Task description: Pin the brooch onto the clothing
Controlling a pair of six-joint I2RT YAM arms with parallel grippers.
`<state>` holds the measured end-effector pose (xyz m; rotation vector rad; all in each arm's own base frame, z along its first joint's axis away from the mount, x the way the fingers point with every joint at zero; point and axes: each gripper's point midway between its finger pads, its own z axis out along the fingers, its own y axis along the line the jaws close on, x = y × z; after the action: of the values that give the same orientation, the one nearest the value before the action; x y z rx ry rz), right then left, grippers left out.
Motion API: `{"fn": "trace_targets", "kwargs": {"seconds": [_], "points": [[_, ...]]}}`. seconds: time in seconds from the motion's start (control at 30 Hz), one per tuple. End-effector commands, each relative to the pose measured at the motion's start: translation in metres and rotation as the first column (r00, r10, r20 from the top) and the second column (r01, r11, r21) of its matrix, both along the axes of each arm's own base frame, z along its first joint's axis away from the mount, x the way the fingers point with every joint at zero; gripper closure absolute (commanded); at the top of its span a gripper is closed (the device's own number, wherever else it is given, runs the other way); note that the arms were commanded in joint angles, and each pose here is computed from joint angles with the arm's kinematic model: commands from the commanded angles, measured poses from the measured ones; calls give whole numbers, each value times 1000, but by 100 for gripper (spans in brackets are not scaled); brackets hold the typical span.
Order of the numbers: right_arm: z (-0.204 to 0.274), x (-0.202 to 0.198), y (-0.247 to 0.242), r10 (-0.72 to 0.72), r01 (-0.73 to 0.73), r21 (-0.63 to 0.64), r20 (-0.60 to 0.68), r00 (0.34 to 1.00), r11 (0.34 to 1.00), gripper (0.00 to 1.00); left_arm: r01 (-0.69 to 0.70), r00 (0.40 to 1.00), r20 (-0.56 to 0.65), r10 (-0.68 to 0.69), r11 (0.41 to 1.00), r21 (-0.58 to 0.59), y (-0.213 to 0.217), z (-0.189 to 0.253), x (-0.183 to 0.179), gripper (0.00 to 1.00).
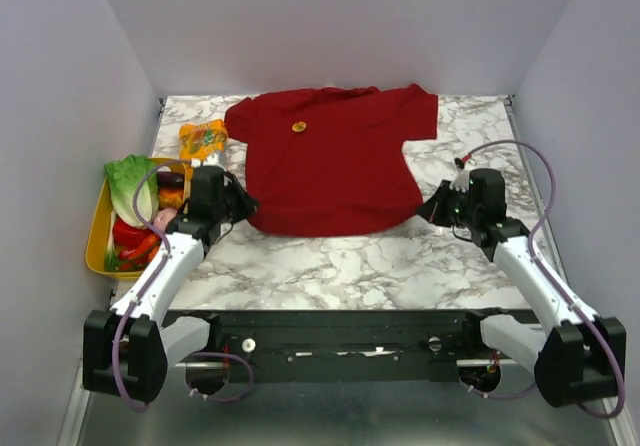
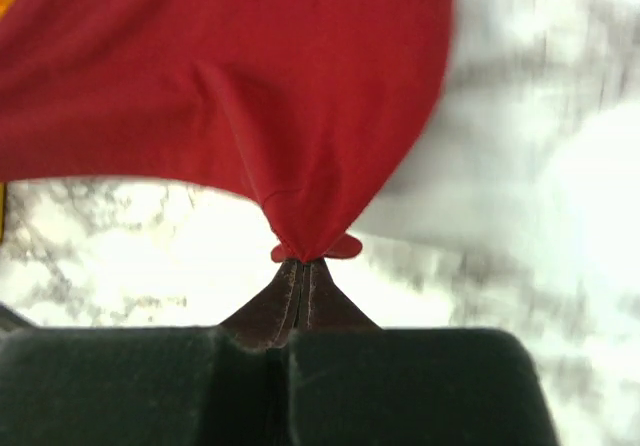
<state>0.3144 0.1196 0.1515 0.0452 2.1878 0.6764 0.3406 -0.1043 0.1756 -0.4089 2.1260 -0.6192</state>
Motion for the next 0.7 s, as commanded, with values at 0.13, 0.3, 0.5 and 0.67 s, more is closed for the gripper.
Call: {"fn": "trace_targets", "kwargs": {"seconds": [0.13,0.3,0.5,0.67], "points": [[-30,-74,-12,-133,151,69,-209,969,986,100,4,983,-184,-14,999,-54,-19,-70,-84,100],[-42,-105,-11,-128,160,69,-337,933,985,99,-16,971,-240,13,1000,-13,-9,-75,-102,100],[-44,-125,-20,-166,184,8,-398,902,983,100,-17,963,-270,9,1000,-25,-8,-79,-116,100],[-35,-134,-27,-186,194,-19,-395,900,981,100,-5,965,-261,-4,999,-32,-11,-65,-120,100]]}}
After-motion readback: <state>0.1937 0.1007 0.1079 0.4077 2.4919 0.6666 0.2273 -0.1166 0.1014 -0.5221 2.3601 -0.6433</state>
